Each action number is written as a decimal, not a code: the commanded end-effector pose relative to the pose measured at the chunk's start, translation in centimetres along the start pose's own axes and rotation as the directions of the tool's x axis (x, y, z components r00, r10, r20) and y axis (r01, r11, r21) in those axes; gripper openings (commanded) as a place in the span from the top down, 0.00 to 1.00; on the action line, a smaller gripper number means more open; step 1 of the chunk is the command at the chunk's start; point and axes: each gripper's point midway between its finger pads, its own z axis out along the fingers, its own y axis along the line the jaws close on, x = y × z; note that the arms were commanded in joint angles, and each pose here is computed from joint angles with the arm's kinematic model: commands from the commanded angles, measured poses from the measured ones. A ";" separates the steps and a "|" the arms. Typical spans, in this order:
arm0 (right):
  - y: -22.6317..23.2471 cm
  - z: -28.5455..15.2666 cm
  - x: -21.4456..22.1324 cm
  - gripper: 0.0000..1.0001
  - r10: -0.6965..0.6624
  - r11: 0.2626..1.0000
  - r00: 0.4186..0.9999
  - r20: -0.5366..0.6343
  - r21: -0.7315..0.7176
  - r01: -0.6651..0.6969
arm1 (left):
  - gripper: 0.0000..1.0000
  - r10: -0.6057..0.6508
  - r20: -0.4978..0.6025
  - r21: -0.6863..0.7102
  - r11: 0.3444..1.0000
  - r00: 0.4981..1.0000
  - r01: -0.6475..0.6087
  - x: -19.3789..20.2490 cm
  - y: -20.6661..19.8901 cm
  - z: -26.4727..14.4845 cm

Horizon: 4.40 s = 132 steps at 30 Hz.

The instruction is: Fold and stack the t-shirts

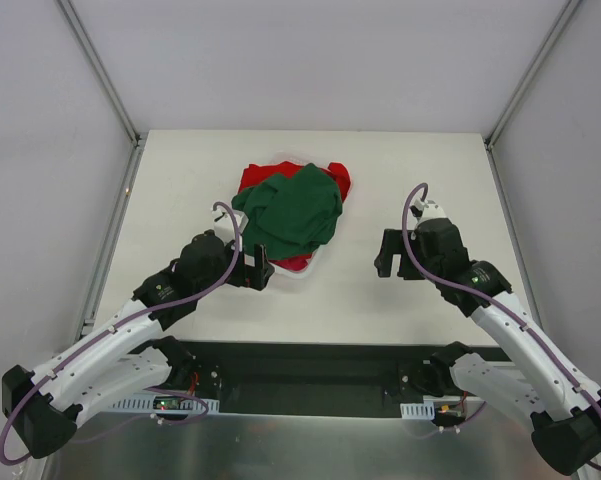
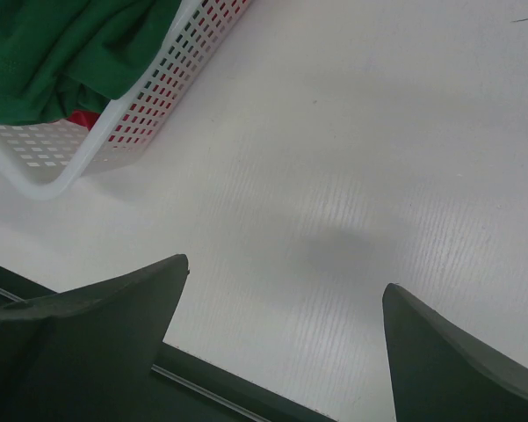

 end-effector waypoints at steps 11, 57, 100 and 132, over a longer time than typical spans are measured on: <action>-0.1 0.1 -0.2 0.04 -0.007 1.000 1.000 0.012 0.004 0.007 | 0.01 0.000 0.046 -0.026 1.000 0.999 0.002 -0.7 0.7 -0.4; -1.6 -1.9 -0.7 0.04 0.001 0.998 0.997 0.080 0.056 -0.006 | 0.01 0.356 -0.122 0.122 0.932 0.927 -0.342 -0.1 -9.6 6.1; -2.0 -2.3 -0.2 0.04 0.006 0.998 0.996 0.090 0.059 -0.011 | 1.00 0.345 -0.235 -0.036 0.931 0.909 -0.363 1.5 -6.2 14.3; -1.6 -2.1 -1.0 0.04 0.012 0.999 0.992 0.126 0.028 -0.015 | 1.00 0.110 -0.260 -0.116 0.983 0.959 -0.144 -5.9 11.9 11.3</action>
